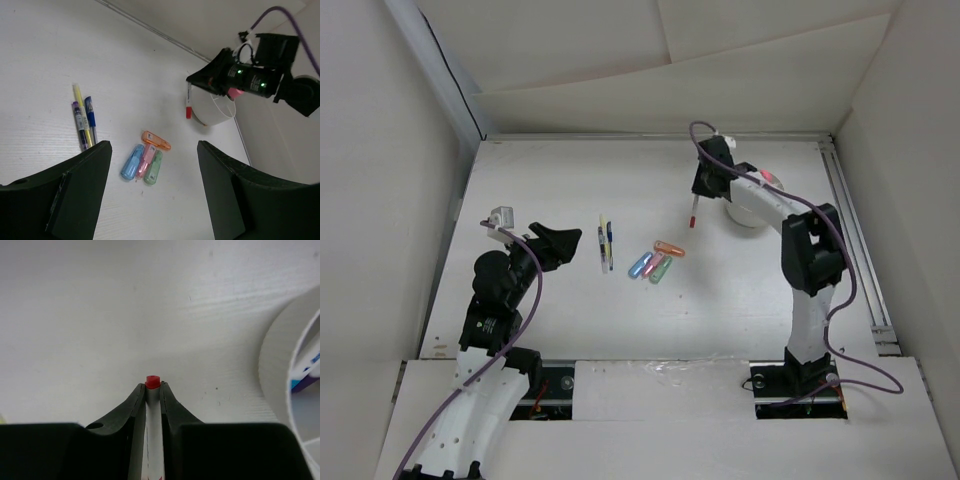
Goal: Sort the stationery into containers
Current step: Pick up the pen from the center of the board, then place the pen in the storage box.
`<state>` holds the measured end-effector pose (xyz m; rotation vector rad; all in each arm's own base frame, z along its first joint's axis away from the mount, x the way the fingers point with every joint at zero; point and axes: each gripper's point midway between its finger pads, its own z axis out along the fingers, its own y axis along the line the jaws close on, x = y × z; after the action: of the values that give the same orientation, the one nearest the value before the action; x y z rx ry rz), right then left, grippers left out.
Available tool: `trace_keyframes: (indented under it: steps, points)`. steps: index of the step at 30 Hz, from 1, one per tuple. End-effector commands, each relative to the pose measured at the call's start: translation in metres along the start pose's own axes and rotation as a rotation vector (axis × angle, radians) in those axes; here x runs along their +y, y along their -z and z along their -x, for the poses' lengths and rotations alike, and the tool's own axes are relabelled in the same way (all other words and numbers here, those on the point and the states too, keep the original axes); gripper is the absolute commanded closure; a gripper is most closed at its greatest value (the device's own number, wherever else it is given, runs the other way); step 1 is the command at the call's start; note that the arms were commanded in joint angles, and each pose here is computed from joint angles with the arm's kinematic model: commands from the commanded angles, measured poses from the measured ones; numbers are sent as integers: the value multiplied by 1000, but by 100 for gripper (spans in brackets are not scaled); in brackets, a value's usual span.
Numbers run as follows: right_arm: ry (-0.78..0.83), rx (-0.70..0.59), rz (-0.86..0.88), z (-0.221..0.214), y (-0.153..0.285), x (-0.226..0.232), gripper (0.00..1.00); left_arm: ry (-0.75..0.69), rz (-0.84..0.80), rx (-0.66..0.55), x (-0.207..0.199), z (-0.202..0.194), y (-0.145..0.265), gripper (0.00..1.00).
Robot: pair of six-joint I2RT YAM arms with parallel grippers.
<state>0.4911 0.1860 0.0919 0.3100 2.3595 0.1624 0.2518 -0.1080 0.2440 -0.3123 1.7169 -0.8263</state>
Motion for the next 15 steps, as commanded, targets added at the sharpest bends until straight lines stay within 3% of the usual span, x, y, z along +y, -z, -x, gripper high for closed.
trace_keyframes:
  steps: [1, 9, 15]
  points:
    - [-87, -202, 68, 94, 48, 4, 100, -7, -21, -26, -5, 6, 1, 34]
    - [-172, -553, -119, 200, 98, -53, 100, -7, -21, -26, -5, 6, 1, 34]
    - [-109, -698, -372, 235, 105, -87, 100, -7, -21, -26, -5, 6, -1, 34]
